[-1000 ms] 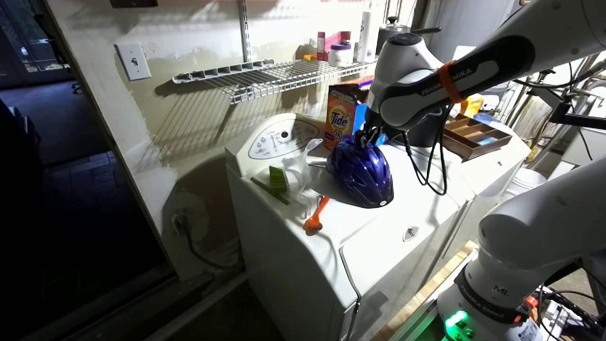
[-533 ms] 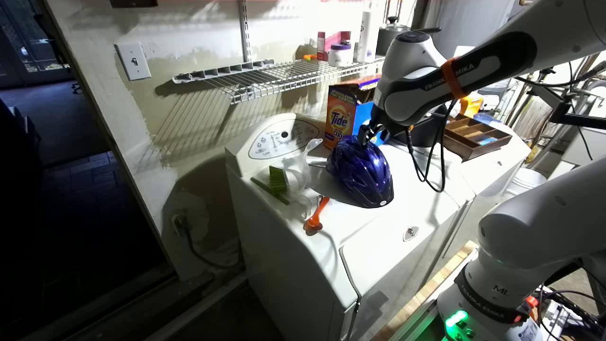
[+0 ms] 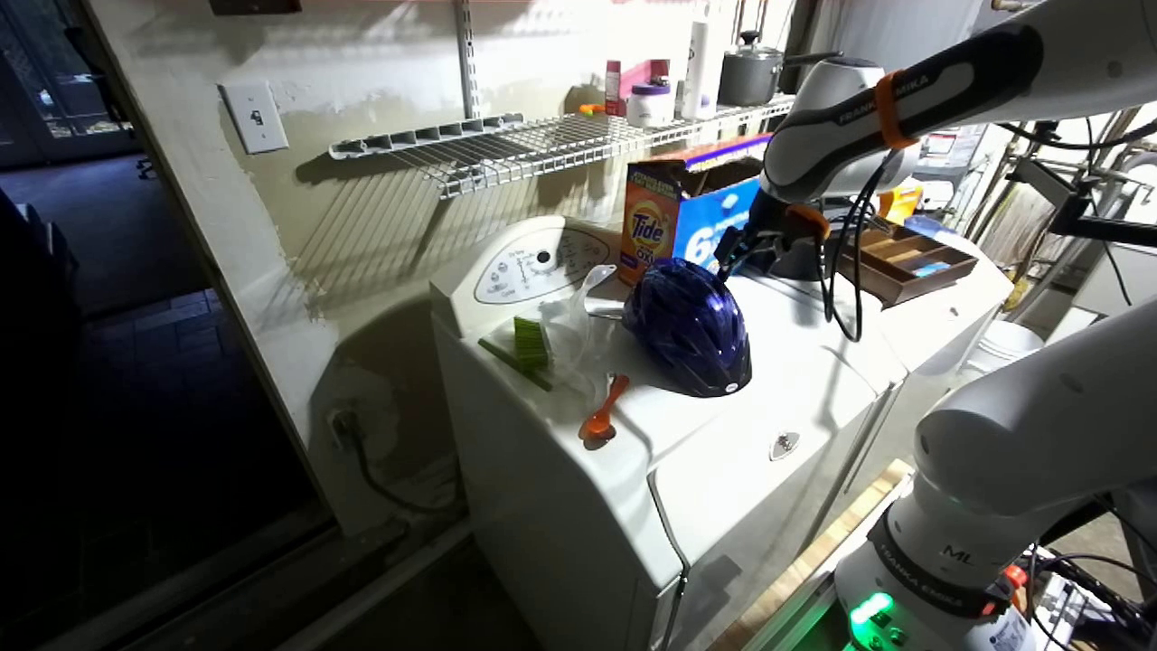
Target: Put the helmet on the shelf
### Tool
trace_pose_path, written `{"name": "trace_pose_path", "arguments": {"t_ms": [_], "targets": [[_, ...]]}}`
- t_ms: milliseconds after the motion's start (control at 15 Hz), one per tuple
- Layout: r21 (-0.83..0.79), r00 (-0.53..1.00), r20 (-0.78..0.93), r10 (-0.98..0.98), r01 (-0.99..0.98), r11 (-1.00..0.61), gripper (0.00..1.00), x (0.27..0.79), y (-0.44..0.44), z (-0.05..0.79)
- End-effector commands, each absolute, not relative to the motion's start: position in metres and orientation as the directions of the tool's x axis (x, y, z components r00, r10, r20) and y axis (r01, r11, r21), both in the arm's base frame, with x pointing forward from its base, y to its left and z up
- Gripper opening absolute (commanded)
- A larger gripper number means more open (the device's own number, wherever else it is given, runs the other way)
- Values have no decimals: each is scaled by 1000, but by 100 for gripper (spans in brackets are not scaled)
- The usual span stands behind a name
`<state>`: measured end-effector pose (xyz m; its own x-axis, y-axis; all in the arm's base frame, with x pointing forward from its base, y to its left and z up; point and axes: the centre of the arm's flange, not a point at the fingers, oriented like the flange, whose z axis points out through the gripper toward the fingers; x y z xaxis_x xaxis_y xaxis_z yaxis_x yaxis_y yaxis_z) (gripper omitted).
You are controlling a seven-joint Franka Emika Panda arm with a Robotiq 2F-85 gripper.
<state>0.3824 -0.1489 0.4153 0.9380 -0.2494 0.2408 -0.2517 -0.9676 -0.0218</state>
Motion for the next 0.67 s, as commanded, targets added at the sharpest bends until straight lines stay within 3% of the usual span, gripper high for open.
{"name": "trace_pose_path", "arguments": {"t_ms": [0, 600], "targets": [[-101, 939, 187, -290, -275, -956, 100, 385, -167, 417], [-184, 786, 109, -609, -586, -789, 100, 382, -179, 400]]}}
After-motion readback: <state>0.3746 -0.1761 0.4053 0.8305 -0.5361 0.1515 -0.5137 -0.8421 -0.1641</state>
